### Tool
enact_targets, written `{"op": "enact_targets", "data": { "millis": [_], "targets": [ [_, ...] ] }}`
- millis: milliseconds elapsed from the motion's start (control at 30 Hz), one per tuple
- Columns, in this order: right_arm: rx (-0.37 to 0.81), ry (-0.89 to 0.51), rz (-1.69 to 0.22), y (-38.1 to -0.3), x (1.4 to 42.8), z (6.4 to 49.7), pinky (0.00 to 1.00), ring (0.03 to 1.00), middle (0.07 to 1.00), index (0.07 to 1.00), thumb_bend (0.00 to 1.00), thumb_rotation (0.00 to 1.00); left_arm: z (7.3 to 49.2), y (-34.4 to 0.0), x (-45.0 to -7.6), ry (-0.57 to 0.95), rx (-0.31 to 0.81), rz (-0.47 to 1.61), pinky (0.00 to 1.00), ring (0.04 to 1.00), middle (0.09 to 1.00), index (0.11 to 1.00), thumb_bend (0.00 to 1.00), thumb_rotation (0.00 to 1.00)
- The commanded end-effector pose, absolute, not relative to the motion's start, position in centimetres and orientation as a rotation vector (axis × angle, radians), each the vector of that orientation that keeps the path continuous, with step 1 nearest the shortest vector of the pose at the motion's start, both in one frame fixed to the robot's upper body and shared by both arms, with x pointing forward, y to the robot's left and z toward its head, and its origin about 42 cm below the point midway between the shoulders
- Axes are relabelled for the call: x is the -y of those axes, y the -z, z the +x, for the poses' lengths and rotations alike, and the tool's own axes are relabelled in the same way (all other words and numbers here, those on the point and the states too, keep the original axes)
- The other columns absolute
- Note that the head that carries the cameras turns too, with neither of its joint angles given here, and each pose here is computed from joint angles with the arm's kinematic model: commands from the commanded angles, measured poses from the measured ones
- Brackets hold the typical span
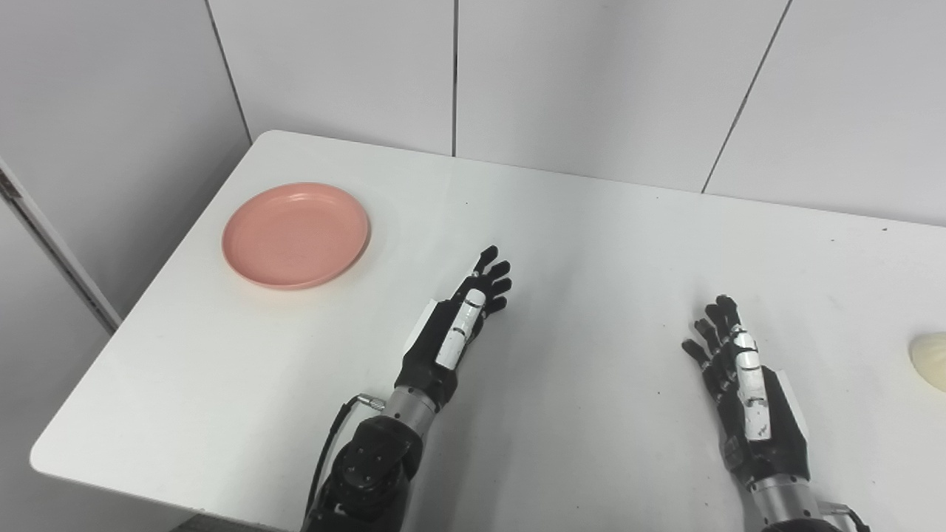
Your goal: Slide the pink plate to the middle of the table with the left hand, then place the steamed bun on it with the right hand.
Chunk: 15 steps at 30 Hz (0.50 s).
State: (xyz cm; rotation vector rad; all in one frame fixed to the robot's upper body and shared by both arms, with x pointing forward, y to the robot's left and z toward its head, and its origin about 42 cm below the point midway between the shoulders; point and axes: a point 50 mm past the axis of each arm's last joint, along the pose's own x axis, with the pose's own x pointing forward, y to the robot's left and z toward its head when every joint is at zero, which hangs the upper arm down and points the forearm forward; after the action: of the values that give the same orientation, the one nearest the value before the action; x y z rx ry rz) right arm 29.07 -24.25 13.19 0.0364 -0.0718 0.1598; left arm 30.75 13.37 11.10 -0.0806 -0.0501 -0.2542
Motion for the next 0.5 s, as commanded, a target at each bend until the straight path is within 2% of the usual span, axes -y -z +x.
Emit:
{"op": "enact_targets", "data": {
  "millis": [0, 300, 467],
  "targets": [
    [0.078, -0.152, 0.029, -13.8, 24.4, 29.2, 1.00, 0.981, 0.993, 0.996, 0.30, 1.00, 29.4, -9.2, -13.2, 0.250, -0.038, -0.097, 0.93, 0.930, 0.950, 0.958, 0.48, 1.00],
    [0.081, -0.159, 0.024, -13.9, 24.5, 29.2, 1.00, 0.982, 0.993, 0.997, 0.28, 1.00, 30.6, -13.1, -13.1, 0.284, 0.028, -0.086, 0.92, 0.921, 0.943, 0.943, 0.50, 1.00],
    [0.075, -0.156, 0.025, -13.8, 24.6, 29.3, 1.00, 0.978, 0.988, 0.991, 0.28, 1.00, 32.1, -16.7, -13.3, 0.286, 0.106, -0.073, 0.92, 0.912, 0.930, 0.934, 0.51, 1.00]
  ]
}}
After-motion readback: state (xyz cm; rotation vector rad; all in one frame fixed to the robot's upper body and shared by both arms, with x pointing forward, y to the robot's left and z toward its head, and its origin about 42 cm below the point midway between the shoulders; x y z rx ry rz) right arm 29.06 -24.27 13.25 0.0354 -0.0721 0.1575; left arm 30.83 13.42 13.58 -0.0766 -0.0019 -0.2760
